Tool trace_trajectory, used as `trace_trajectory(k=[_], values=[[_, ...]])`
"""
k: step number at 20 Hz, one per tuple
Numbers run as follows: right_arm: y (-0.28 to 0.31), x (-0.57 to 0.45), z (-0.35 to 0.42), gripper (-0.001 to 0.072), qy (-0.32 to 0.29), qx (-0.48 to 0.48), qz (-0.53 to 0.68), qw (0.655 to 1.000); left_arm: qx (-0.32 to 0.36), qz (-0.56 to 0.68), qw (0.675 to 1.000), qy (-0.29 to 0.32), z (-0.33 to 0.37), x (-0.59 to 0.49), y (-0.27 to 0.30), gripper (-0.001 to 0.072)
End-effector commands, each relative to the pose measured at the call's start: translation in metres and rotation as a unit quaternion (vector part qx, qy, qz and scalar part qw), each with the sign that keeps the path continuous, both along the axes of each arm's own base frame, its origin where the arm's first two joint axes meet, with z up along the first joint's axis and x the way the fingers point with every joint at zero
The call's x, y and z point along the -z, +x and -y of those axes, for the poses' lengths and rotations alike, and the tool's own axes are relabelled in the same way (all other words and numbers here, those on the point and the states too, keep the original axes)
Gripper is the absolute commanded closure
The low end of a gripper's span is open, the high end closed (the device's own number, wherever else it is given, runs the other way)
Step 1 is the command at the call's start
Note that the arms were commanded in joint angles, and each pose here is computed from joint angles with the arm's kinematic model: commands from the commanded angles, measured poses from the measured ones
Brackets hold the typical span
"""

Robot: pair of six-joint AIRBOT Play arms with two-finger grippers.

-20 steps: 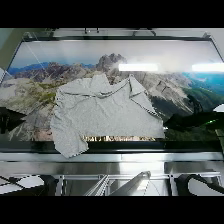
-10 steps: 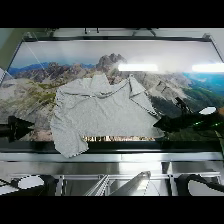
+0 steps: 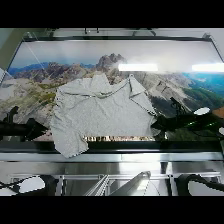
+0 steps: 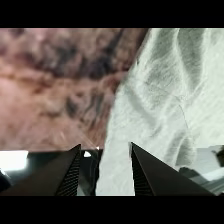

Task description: Fold the shirts.

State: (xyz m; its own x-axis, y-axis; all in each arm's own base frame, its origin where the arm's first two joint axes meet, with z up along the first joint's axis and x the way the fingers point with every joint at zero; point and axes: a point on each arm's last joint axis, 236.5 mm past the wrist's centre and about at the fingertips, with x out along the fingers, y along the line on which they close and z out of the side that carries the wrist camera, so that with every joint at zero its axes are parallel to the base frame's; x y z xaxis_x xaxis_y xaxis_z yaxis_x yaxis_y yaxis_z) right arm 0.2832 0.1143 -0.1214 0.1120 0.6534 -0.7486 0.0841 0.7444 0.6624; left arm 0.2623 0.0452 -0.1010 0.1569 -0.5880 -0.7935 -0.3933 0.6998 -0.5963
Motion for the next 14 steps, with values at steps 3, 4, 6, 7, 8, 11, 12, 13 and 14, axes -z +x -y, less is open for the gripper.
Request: trace_trajectory(k=[3,4,6,7,8,11,12,13,14], values=[[0.007,-0.012,-0.012,0.0697,0.034,0.007,0.013,0.999,0.07,0.003,0.997,0.032,0.035,0.021,0.013,0.0364],[0.007,-0.012,-0.012,0.0697,0.034,0.007,0.013,0.999,0.079,-0.008,0.997,0.024,0.042,0.027,0.01,0.0363],[0.007,-0.012,-0.012,0.0697,0.034,0.007,0.013,0.999,0.098,-0.026,0.995,0.012,0.055,0.037,0.004,0.0364],[0.007,-0.012,-0.012,0.0698,0.034,0.007,0.013,0.999,0.107,-0.032,0.994,0.008,0.06,0.041,0.002,0.0364],[0.006,-0.013,-0.012,0.0697,0.035,0.006,0.012,0.999,0.117,-0.037,0.992,0.005,0.066,0.044,0.0,0.0366],[0.001,-0.016,-0.016,0.0698,0.046,-0.003,0.006,0.999,0.155,-0.006,0.988,0.012,0.075,0.035,0.004,0.0693],[-0.002,-0.021,-0.018,0.0698,0.055,-0.01,0.003,0.998,0.152,0.009,0.988,0.015,0.075,0.027,0.009,0.0692],[-0.005,-0.03,-0.02,0.0698,0.066,-0.019,0.005,0.998,0.145,0.026,0.989,0.019,0.073,0.016,0.014,0.0692],[-0.007,-0.042,-0.021,0.0698,0.079,-0.03,0.011,0.996,0.136,0.046,0.989,0.019,0.07,0.001,0.021,0.0691]])
